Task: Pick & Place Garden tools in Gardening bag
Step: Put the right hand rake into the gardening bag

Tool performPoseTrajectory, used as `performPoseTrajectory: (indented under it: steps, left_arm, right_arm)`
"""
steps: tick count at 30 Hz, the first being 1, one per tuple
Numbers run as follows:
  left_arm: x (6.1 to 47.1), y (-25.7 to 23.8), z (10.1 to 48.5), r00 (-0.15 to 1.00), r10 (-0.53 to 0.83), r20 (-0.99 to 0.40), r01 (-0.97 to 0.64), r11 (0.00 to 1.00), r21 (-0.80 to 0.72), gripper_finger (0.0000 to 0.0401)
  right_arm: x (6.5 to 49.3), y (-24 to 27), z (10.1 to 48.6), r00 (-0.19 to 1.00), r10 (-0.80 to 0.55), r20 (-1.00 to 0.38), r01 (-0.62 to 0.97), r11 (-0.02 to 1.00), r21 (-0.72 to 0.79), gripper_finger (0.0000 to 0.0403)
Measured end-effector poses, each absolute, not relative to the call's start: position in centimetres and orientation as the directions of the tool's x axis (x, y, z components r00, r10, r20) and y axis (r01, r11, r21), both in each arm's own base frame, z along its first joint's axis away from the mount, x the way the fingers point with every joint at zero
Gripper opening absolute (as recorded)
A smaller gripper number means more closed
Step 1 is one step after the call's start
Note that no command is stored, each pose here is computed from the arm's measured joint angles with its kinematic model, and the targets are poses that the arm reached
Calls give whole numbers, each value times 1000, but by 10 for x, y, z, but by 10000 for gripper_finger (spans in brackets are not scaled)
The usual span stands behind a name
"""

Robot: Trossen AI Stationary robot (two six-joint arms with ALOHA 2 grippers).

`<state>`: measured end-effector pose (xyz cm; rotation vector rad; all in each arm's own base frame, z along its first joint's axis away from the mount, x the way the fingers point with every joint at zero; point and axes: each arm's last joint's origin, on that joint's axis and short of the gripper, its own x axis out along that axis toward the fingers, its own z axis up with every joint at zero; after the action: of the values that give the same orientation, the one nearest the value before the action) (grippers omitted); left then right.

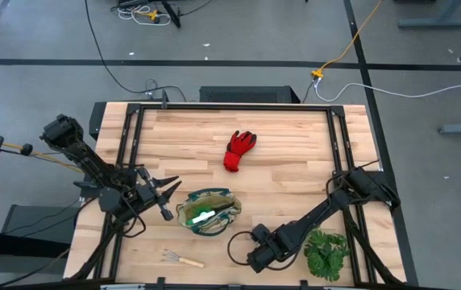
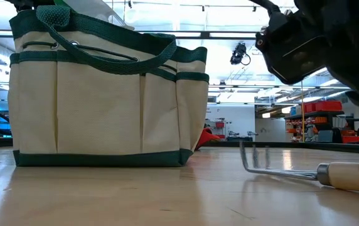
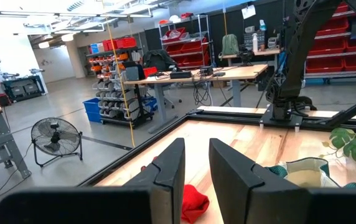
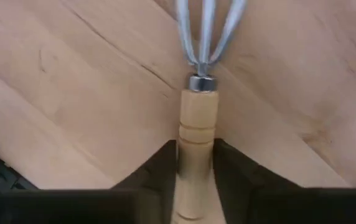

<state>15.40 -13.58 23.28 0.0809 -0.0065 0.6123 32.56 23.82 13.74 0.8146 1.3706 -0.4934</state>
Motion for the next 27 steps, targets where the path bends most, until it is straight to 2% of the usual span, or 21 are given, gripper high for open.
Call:
performPoseTrajectory:
  steps: [4, 18, 27]
  left_arm:
    - [154, -136, 233, 819, 574, 30, -574, 815, 74, 80]
    - [154, -136, 233, 819, 574, 30, -574, 815, 74, 80]
    - [154, -136, 233, 819, 574, 30, -574, 815, 74, 80]
  right_arm:
    - [326, 238, 138, 157, 159, -975, 733, 643, 223, 41]
    - [325, 238, 141, 165, 166, -972, 712, 662, 234, 40]
    - [323, 235, 176, 281, 173, -944, 651, 689, 320, 40]
